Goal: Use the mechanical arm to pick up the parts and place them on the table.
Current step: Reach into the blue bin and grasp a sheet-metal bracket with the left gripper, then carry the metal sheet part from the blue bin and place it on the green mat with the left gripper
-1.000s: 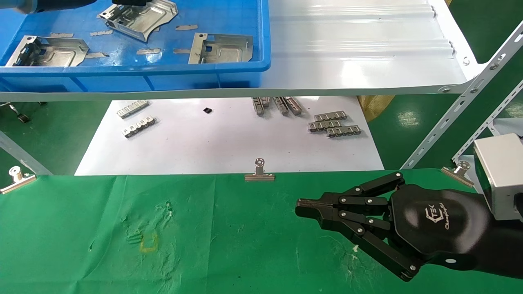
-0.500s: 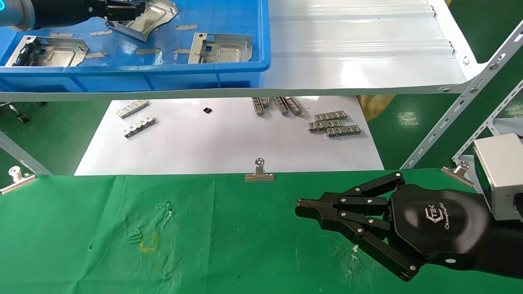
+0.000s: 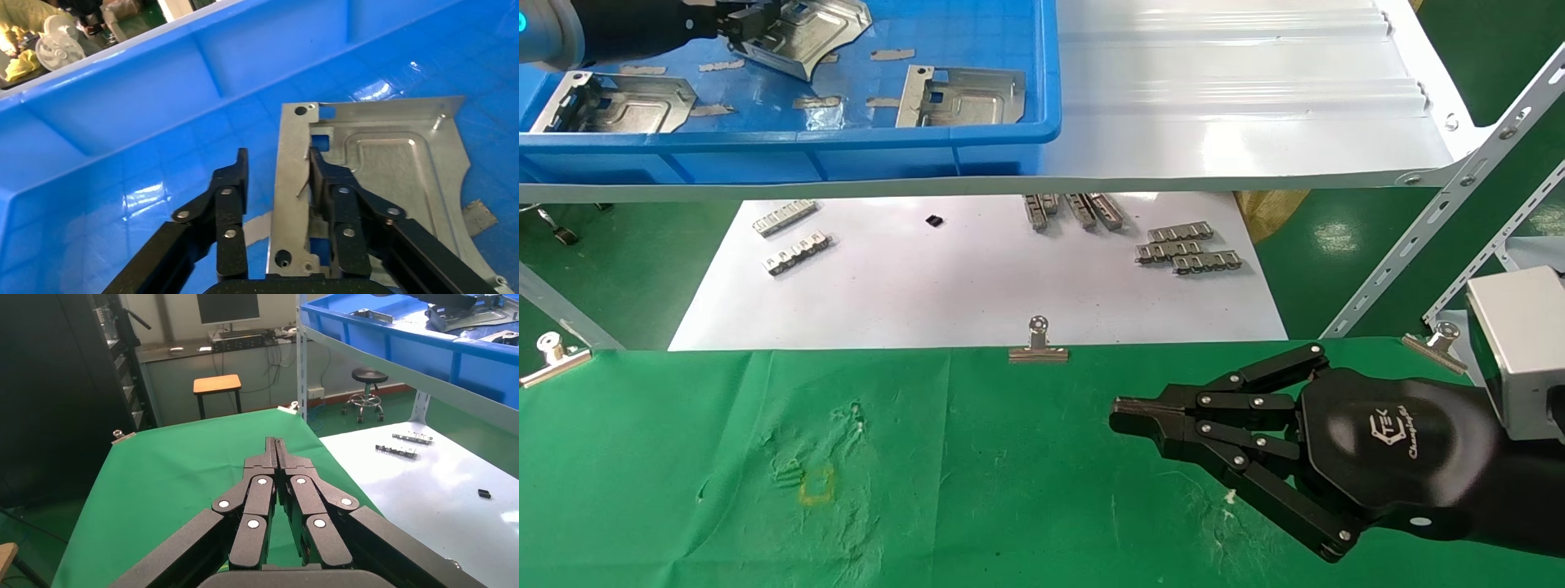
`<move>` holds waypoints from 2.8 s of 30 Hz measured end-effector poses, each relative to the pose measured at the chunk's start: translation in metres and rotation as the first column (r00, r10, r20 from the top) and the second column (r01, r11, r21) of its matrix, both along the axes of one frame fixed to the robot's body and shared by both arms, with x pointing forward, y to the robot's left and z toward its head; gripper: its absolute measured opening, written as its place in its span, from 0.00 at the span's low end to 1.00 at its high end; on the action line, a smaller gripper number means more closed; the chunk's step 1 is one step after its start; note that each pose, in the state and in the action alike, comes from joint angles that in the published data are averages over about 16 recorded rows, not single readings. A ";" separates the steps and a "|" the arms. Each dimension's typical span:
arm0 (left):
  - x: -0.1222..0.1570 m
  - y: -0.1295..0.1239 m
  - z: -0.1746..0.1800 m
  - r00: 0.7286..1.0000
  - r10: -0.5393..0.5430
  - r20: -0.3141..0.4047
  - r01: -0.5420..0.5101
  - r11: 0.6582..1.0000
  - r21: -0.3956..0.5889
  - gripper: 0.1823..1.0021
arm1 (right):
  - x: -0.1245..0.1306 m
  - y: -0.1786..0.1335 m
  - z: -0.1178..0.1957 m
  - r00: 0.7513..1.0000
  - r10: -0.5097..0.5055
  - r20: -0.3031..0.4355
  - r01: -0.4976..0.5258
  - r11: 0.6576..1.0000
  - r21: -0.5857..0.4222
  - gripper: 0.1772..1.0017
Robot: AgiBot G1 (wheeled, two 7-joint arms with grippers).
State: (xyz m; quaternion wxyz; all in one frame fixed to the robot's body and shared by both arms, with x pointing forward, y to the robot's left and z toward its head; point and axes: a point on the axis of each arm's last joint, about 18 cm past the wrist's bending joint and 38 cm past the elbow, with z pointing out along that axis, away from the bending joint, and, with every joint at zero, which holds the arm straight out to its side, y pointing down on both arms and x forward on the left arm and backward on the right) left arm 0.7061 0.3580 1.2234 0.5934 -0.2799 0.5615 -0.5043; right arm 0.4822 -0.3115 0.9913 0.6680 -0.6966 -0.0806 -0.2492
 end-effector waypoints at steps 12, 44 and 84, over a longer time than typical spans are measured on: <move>-0.004 0.000 0.003 0.999 -0.031 0.010 0.031 0.999 -0.030 0.15 | 0.000 0.000 0.000 1.000 0.000 0.000 0.000 1.000 0.000 0.10; -0.159 -0.019 -0.028 0.756 -0.652 -0.057 0.592 0.645 0.482 0.10 | 0.000 0.000 0.000 1.000 0.000 0.000 0.000 1.000 0.000 0.85; -0.075 0.037 -0.279 0.806 -0.412 -0.425 0.575 0.377 0.726 0.11 | 0.000 0.000 0.000 1.000 0.000 0.000 0.000 1.000 0.000 1.00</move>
